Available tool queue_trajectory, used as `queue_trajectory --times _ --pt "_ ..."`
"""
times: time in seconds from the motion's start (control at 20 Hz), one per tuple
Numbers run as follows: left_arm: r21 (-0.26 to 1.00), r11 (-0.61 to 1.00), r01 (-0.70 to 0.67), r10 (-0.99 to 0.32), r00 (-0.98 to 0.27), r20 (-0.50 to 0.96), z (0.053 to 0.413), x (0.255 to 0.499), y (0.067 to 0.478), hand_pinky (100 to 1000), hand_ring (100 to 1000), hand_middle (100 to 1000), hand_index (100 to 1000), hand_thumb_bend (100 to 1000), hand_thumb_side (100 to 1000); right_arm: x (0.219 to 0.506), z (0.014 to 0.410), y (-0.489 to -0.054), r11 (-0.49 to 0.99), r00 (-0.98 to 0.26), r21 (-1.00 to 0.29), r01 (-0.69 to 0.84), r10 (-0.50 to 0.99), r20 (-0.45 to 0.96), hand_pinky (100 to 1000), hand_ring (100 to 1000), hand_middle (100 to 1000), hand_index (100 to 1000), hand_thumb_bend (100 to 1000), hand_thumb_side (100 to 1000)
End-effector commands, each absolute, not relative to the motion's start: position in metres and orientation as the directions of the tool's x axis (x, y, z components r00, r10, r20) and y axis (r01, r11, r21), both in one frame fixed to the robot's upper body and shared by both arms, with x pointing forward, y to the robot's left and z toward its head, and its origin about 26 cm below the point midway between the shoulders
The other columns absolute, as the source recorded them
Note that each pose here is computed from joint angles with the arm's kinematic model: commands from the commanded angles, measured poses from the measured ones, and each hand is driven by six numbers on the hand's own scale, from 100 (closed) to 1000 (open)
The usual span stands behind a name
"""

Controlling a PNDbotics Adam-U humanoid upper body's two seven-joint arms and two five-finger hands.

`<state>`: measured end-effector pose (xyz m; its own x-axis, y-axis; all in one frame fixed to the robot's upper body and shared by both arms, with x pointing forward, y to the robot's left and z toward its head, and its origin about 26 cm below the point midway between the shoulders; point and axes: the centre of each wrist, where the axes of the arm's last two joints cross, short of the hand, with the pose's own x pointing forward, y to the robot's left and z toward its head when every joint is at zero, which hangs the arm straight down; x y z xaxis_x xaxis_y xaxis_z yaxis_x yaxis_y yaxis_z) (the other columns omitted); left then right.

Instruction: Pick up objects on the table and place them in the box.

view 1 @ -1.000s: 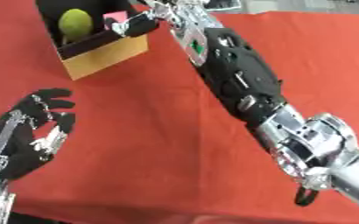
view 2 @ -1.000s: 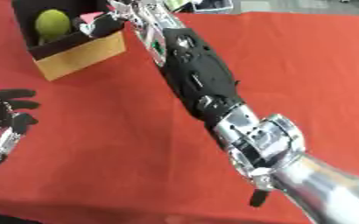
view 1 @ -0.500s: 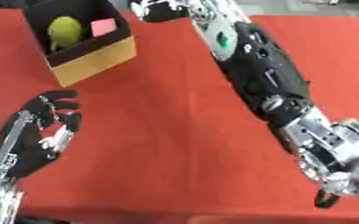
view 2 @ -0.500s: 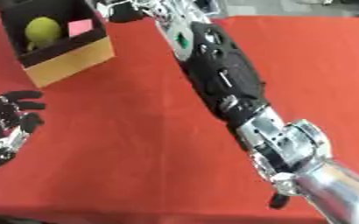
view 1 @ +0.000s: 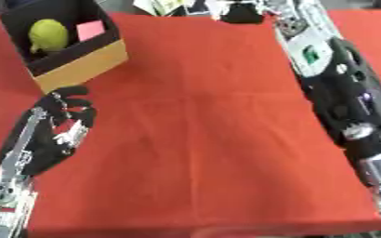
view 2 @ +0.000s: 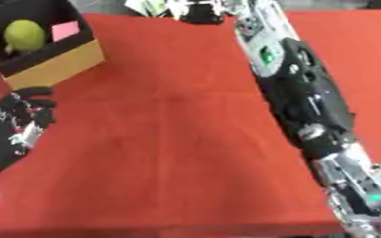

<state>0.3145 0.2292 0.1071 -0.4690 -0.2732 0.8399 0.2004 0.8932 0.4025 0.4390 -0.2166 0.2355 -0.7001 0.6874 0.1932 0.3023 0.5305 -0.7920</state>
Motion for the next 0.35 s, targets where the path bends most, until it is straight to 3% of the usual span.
queue_trajectory --times 0.05,0.35 --pt "0.419 0.894 0.157 -0.299 -0.489 0.819 0.116 0.315 0.237 625 748 765 816 342 522 0.428 0.244 -0.236 0.6 -0.675 -0.72 0.348 0.693 0.252 695 765 745 783 100 350" --pt "0.412 0.901 0.134 -0.302 -0.489 0.818 0.118 0.314 0.239 624 748 765 815 343 523 0.408 0.2 -0.256 0.717 -0.601 -0.618 0.322 0.659 0.452 685 755 733 782 100 388"
